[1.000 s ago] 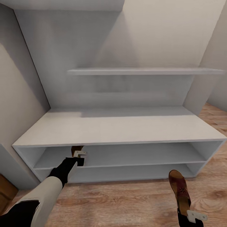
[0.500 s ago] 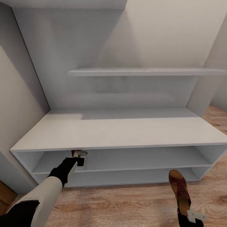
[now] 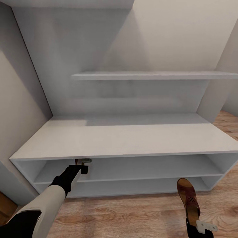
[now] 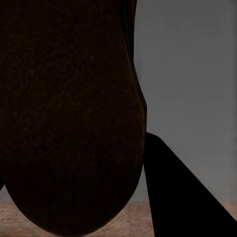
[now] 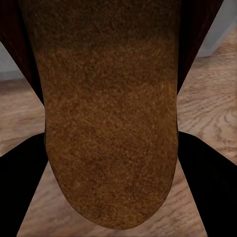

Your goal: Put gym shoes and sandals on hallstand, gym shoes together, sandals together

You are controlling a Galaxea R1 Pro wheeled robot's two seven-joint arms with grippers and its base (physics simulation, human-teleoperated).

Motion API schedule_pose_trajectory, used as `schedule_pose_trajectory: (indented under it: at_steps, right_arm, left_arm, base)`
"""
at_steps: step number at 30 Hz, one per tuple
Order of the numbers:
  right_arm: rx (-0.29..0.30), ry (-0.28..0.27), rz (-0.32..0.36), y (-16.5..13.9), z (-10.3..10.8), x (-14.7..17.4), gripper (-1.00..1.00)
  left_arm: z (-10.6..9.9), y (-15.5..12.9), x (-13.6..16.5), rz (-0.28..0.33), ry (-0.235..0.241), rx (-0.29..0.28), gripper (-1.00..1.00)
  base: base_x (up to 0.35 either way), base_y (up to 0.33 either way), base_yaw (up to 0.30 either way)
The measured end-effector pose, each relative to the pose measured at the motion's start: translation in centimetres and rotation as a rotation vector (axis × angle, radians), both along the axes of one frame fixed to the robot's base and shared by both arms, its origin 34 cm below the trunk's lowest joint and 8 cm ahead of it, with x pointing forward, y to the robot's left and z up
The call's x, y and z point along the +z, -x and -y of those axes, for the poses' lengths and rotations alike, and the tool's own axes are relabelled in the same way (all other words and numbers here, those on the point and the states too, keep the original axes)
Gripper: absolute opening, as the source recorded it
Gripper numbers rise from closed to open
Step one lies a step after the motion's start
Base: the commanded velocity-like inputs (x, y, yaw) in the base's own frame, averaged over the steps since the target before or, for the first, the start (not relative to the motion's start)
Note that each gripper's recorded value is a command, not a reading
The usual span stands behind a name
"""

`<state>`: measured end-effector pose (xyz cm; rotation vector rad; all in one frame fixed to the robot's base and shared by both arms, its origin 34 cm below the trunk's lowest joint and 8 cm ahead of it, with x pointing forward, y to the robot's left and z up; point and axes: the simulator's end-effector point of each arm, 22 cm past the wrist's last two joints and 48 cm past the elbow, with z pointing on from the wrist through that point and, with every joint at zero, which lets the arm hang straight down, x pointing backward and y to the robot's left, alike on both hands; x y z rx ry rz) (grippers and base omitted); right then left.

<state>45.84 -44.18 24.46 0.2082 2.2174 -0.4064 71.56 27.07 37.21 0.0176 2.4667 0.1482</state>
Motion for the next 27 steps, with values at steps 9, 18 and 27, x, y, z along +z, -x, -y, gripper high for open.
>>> schedule_pose_trajectory:
  at_steps: [9, 18, 27]
  right_arm:
    - [0.000, 0.000, 0.000, 0.0, 0.0, 0.0, -1.00]
    - [0.000, 0.000, 0.000, 0.0, 0.0, 0.0, -1.00]
    - [-0.001, 0.000, 0.000, 0.0, 0.0, 0.0, -1.00]
  left_arm:
    - [-1.1, 0.1, 0.0, -0.002, -0.011, 0.013, 1.00]
    - [-1.8, 0.1, 0.0, -0.001, -0.012, 0.023, 1.00]
    - [-1.7, 0.1, 0.0, -0.001, -0.007, 0.022, 1.00]
  base:
    - [0.000, 0.000, 0.000]
    - [0.000, 0.000, 0.000]
    - [0.042, 0.000, 0.000]
